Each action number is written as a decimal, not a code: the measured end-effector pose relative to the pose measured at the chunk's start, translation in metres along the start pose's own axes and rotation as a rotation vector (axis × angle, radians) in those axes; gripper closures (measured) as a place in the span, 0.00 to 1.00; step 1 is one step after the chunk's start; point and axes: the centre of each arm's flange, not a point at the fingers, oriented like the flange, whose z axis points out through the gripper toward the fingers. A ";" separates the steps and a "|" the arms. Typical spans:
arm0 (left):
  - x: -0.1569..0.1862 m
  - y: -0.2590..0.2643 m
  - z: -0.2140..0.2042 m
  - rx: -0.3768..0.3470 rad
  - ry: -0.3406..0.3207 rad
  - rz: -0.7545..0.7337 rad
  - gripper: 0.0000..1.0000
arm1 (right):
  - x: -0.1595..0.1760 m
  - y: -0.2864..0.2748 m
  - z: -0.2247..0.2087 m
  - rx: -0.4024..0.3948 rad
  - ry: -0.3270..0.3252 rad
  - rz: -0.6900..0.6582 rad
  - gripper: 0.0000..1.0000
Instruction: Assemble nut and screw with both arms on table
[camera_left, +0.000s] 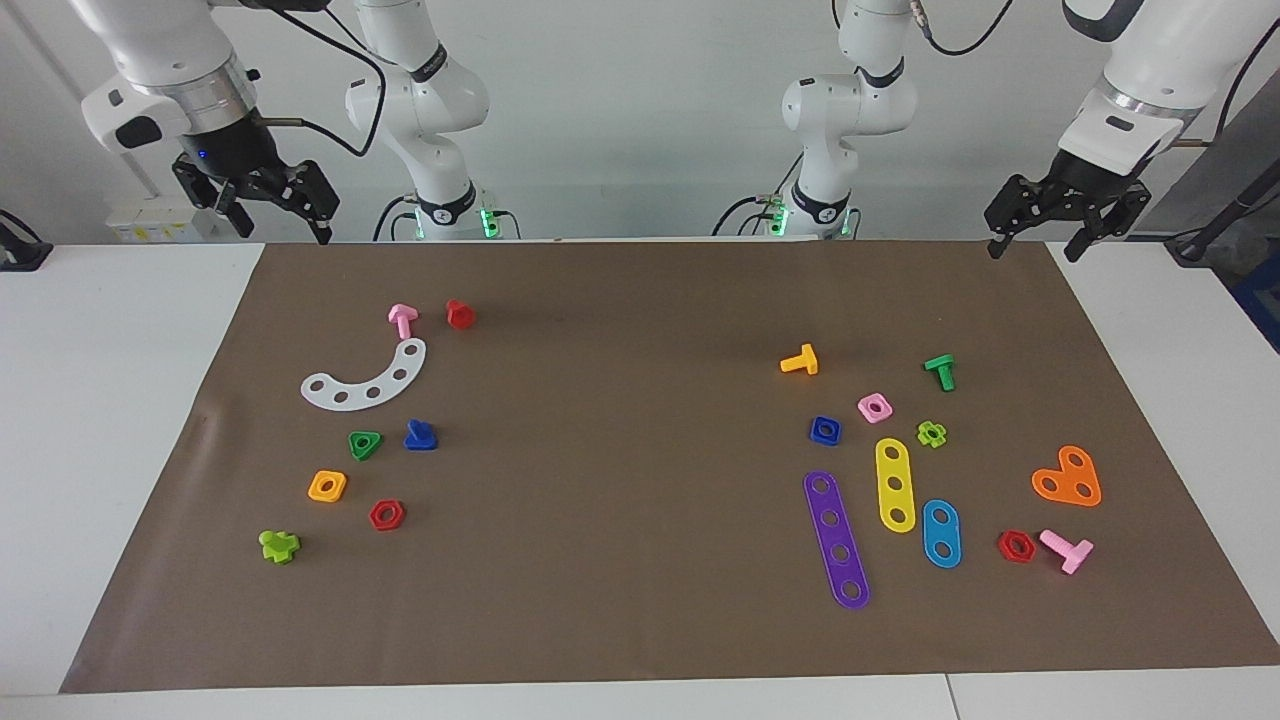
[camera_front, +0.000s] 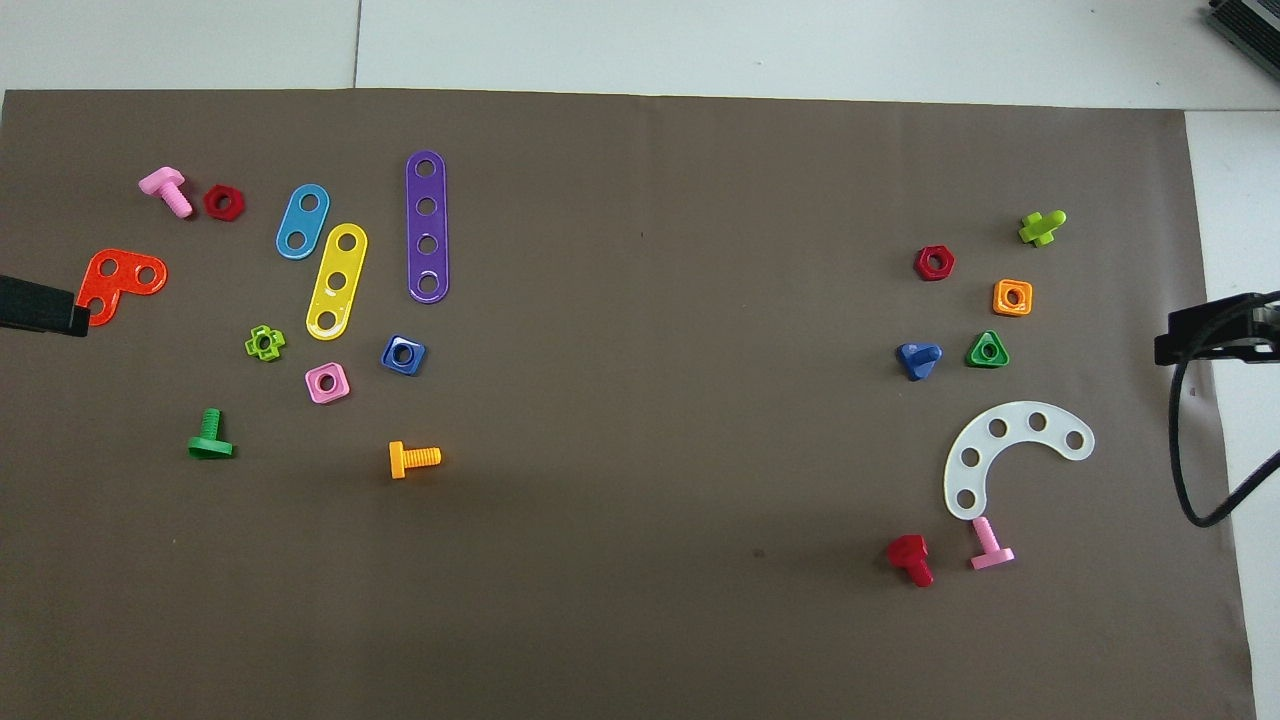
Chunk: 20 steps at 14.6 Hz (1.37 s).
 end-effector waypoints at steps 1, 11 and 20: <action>0.000 0.000 0.000 0.000 0.000 0.000 0.00 | 0.000 0.000 0.000 0.000 0.000 0.000 0.00; 0.000 0.000 0.000 0.000 0.000 0.000 0.00 | 0.024 -0.003 0.059 0.004 0.054 -0.058 0.00; 0.000 0.000 0.000 0.000 0.000 0.000 0.00 | 0.088 -0.060 0.256 0.013 0.110 -0.268 0.00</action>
